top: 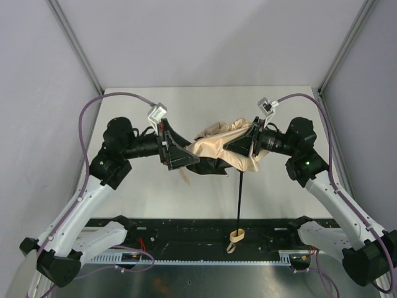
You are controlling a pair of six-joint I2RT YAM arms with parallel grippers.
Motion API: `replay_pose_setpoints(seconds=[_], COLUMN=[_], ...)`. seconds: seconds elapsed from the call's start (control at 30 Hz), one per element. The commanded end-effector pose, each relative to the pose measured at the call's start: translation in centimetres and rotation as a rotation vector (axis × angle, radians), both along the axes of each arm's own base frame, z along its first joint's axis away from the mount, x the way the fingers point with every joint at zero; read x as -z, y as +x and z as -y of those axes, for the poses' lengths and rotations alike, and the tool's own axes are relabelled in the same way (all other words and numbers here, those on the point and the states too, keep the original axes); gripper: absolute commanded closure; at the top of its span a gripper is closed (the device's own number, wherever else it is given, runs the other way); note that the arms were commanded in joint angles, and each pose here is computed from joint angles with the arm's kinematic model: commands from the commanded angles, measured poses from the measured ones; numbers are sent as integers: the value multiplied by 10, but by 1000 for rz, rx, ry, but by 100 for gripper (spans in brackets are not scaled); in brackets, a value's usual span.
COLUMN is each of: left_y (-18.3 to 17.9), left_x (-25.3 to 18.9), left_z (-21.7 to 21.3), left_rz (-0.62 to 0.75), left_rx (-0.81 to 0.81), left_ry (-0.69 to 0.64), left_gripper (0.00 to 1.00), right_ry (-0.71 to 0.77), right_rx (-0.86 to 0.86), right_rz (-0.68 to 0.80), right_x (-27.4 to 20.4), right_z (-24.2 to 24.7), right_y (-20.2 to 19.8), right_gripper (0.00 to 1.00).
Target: Put away the umbrella
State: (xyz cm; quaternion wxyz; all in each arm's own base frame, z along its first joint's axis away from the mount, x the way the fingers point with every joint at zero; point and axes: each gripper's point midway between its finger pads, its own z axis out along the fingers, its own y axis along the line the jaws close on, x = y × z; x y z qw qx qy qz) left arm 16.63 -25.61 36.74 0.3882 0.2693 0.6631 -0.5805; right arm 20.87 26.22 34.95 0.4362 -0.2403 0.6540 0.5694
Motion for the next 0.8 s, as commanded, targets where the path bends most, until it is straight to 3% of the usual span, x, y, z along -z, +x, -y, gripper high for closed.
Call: replay_pose_setpoints(seconds=[0.0,0.07,0.2,0.3,0.43,0.67,0.7,0.77], left_y=[6,10,9,13,37,76,81,89], left_x=[27,41,57,69,92,103,96,82], left_z=[-1,-1,-2,-5,-22,-48,-52,-61], left_rz=[22,8,-13,-18,-9,33,56,102], left_rx=[-29,-35,-19,-39,-176,-387,-419,-492], left_ry=[98,132,170,211,368,527,531,536], left_gripper=[6,21,39,65,95,100,99,86], right_ry=[51,36,19,35,30,53,39,5], right_rx=[-57,-65,-48,-91,-187,-370,-353,-292], right_rz=[121,134,151,158,139,39,26,16], right_x=[-41,-42,-45,-51,-51,-54,-50,-39], right_z=[10,13,22,23,24,10,10,11], right_y=[-10,-12,-9,-14,-24,-45,-39,-24], right_gripper=[100,100,100,100,100,100,100,100])
